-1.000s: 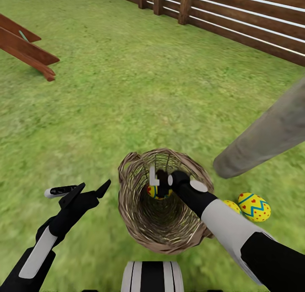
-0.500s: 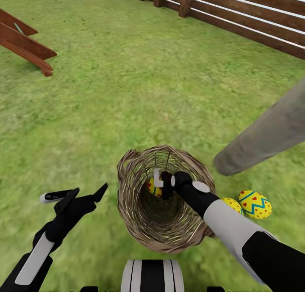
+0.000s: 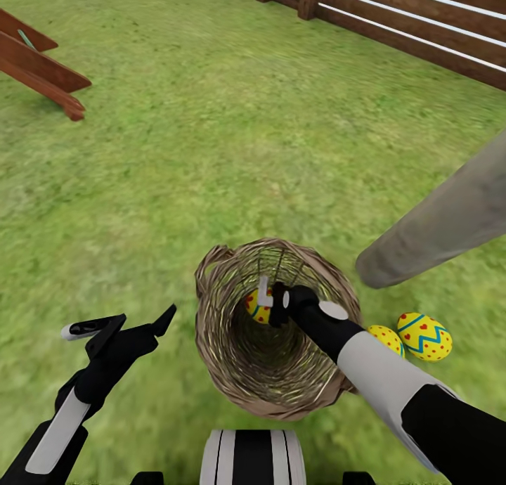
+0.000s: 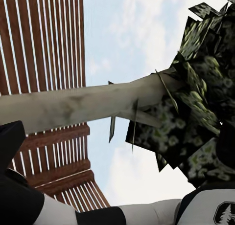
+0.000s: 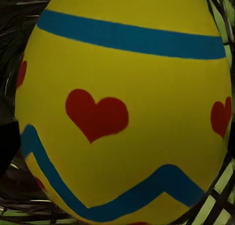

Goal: Take the three Easter eggs out of the wicker basket on the lawn in the garden, then place them on the lawn next to a single tree (choose any tree) so that all three eggs are next to the same tree and none are left in the basket.

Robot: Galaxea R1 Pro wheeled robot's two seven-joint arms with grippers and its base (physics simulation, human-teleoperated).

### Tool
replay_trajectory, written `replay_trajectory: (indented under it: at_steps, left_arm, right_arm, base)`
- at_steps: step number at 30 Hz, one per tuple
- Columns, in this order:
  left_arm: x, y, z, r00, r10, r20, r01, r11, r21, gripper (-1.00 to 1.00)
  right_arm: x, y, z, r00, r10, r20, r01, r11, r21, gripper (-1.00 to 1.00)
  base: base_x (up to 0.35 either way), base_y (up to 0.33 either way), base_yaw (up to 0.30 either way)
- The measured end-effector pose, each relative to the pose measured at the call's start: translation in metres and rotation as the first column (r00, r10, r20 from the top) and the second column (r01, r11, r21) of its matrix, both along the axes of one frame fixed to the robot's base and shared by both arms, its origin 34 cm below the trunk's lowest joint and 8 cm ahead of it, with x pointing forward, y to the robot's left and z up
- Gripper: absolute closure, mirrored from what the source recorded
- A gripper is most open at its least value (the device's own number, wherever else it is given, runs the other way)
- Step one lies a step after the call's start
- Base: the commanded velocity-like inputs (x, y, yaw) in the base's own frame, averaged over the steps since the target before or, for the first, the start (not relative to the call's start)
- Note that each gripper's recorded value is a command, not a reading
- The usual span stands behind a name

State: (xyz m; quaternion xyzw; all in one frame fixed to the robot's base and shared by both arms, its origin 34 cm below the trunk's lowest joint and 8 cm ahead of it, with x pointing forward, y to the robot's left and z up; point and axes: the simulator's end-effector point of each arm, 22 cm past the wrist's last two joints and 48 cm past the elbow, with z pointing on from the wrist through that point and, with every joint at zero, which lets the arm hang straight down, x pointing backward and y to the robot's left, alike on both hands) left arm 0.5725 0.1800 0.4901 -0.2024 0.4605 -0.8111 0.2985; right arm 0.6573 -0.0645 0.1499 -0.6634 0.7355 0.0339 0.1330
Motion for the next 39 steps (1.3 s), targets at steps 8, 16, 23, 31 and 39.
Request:
replay_trajectory:
  at_steps: [8, 16, 23, 31, 39]
  left_arm:
    - [0.0, -0.001, -0.005, 1.0, -0.001, -0.012, 0.001, 1.0, 0.0, -1.0]
    - [0.0, 0.0, -0.008, 1.0, 0.001, -0.017, -0.001, 1.0, 0.0, -1.0]
    - [0.0, 0.001, 0.004, 1.0, -0.002, 0.006, 0.002, 1.0, -0.002, -1.0]
    - [0.0, 0.001, 0.021, 0.999, -0.002, 0.042, 0.002, 1.0, -0.003, -1.0]
    - [-0.001, 0.001, 0.038, 0.997, -0.002, 0.075, 0.002, 1.0, -0.003, -1.0]
  right_arm:
    - [0.002, 0.003, 0.0, 1.0, 0.01, 0.007, -0.01, 1.0, 0.008, 1.0]
    - [0.003, 0.007, 0.001, 1.0, 0.015, 0.013, -0.015, 1.0, 0.013, 1.0]
    - [0.001, -0.003, 0.0, 1.0, 0.017, 0.009, -0.017, 1.0, -0.01, 1.0]
    - [-0.003, -0.016, 0.006, 1.0, 0.012, -0.001, -0.012, 0.999, -0.045, 1.0]
    - [0.008, -0.015, 0.026, 0.999, 0.013, 0.031, -0.012, 0.999, -0.044, 1.0]
  base:
    - [0.0, 0.0, 0.0]
    - [0.0, 0.0, 0.0]
    - [0.0, 0.0, 0.0]
    - [0.0, 0.0, 0.0]
    - [0.0, 0.0, 0.0]
